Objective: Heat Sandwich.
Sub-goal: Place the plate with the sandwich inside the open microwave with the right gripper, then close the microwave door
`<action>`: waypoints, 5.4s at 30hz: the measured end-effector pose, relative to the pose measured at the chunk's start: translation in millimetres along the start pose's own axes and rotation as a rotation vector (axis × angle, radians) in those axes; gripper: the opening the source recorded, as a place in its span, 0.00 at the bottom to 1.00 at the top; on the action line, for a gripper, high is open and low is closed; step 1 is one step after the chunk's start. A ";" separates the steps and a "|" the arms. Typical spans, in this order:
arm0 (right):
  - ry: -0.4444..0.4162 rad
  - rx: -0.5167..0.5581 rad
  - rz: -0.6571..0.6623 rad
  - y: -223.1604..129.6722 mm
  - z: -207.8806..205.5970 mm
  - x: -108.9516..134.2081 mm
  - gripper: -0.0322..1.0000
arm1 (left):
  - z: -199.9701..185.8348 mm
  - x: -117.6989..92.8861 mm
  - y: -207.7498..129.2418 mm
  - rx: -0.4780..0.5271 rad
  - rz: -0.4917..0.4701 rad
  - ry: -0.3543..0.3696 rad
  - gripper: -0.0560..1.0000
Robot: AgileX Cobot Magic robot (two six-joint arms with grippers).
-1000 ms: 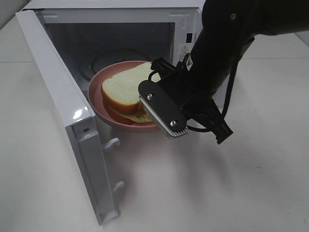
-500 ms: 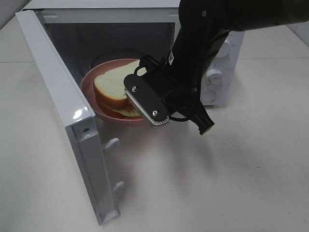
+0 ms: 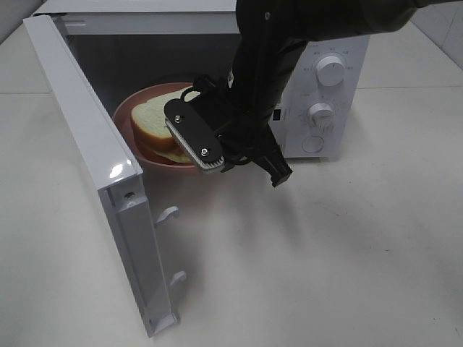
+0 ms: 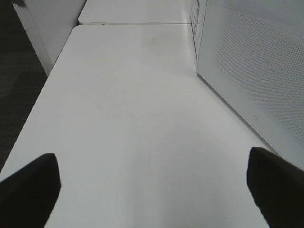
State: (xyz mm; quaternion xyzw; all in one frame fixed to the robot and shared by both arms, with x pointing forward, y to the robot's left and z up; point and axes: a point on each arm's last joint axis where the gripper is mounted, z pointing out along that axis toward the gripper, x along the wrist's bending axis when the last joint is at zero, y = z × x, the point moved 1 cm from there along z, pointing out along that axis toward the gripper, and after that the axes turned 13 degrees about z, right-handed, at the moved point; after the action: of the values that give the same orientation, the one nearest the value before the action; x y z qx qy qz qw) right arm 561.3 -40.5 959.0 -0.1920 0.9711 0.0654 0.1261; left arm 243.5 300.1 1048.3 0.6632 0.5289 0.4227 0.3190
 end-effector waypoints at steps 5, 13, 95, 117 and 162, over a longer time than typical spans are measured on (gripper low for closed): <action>-0.008 0.003 0.024 2.7 4.9 -11.2 0.07 | 0.0 0.0 0.0 0.000 0.000 0.000 0.98; -0.006 0.028 0.063 4.9 12.3 -27.1 0.07 | 0.0 0.0 0.0 0.000 0.000 0.000 0.98; -0.197 -0.008 0.538 -2.3 48.0 -105.4 0.81 | 0.0 0.0 0.0 0.000 0.000 0.000 0.98; -0.147 0.016 0.531 -12.7 20.2 -59.5 0.77 | 0.0 0.0 0.0 0.000 0.000 0.000 0.98; -0.148 -0.004 0.568 -40.0 -63.5 76.6 0.77 | 0.0 0.0 0.0 0.000 0.000 0.000 0.98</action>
State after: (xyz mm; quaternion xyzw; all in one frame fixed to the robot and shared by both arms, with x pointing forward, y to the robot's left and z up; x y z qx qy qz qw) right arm 494.4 -115.7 996.1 0.0929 0.9740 0.1136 0.1728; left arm 243.5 300.1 1048.3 0.6632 0.5289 0.4227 0.3190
